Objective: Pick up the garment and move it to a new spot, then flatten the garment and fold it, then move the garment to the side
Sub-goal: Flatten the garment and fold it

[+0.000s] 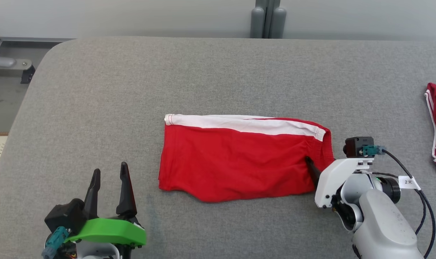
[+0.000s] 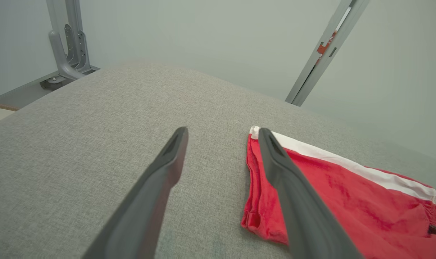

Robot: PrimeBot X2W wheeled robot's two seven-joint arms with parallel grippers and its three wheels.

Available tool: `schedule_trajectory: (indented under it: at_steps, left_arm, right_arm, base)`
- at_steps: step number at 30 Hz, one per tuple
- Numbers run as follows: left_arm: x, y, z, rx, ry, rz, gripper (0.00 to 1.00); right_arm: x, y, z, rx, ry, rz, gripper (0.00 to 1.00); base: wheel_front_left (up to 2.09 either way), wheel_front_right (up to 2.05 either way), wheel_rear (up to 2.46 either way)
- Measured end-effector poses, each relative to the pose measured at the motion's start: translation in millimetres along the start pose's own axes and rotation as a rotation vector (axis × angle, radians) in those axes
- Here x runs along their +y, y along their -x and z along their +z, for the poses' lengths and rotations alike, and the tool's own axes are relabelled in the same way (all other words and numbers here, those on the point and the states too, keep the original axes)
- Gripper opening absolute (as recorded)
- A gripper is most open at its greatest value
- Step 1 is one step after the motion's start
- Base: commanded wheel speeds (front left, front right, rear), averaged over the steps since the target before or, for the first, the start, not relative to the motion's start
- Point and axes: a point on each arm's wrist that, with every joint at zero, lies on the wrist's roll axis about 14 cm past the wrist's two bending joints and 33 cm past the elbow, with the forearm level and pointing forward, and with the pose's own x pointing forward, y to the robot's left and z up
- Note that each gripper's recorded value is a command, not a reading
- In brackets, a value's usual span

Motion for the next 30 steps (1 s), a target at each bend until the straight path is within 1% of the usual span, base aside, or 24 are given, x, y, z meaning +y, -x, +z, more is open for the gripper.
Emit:
schedule_trajectory:
  at_steps: [2, 3, 4, 5, 7, 8, 9, 12, 18, 23, 26, 28, 30]
  left_arm:
    - [3, 1, 0, 0.000, 0.000, 0.009, 1.00]
    - [4, 2, 0, -0.001, 0.000, 0.012, 1.00]
    - [5, 2, 0, 0.000, 0.000, 0.014, 1.00]
    - [5, 2, -1, 0.002, -0.001, 0.015, 1.00]
    - [4, 1, -2, 0.005, -0.001, 0.014, 1.00]
    - [4, 1, -3, 0.007, -0.001, 0.012, 1.00]
    - [2, 0, -4, 0.009, -0.002, 0.009, 1.00]
    - [-3, -3, -8, 0.021, -0.005, -0.008, 1.00]
    - [-19, -11, -15, 0.044, -0.015, -0.058, 1.00]
    - [-31, -17, -22, 0.064, -0.016, -0.091, 1.00]
    - [-37, -19, -27, 0.079, -0.016, -0.108, 1.00]
    - [-41, -21, -30, 0.086, -0.015, -0.120, 1.00]
    - [-46, -24, -31, 0.089, -0.015, -0.134, 1.00]
  right_arm:
    - [3, -4, -2, 0.019, -0.006, 0.007, 0.98]
    - [4, -5, -2, 0.025, -0.004, 0.010, 0.64]
    - [4, -7, -2, 0.028, -0.004, 0.012, 0.46]
    - [5, -8, -2, 0.031, -0.005, 0.015, 0.38]
    - [7, -10, -2, 0.040, -0.017, 0.021, 0.25]
    - [7, -11, -2, 0.043, -0.022, 0.023, 0.05]
    - [8, -12, -2, 0.053, -0.027, 0.026, 0.00]
    - [6, -14, 4, 0.055, -0.038, 0.028, 0.00]
    - [-22, -13, 31, 0.002, -0.064, -0.005, 0.00]
    - [-72, 5, 47, -0.020, -0.051, -0.083, 0.00]
    - [-90, 15, 43, -0.003, -0.064, -0.111, 0.00]
    - [-92, 19, 39, -0.001, -0.091, -0.108, 0.00]
    - [-83, 19, 43, -0.019, -0.128, -0.073, 0.00]
  base:
    - [0.00, 0.00, 0.00]
    - [0.00, 0.00, 0.00]
    - [0.00, 0.00, 0.00]
    - [0.00, 0.00, 0.00]
    - [0.00, 0.00, 0.00]
    - [0.00, 0.00, 0.00]
    - [0.00, 0.00, 0.00]
    - [0.00, 0.00, 0.00]
    - [0.00, 0.00, 0.00]
    - [0.00, 0.00, 0.00]
    - [0.00, 0.00, 0.00]
    - [0.00, 0.00, 0.00]
    - [0.00, 0.00, 0.00]
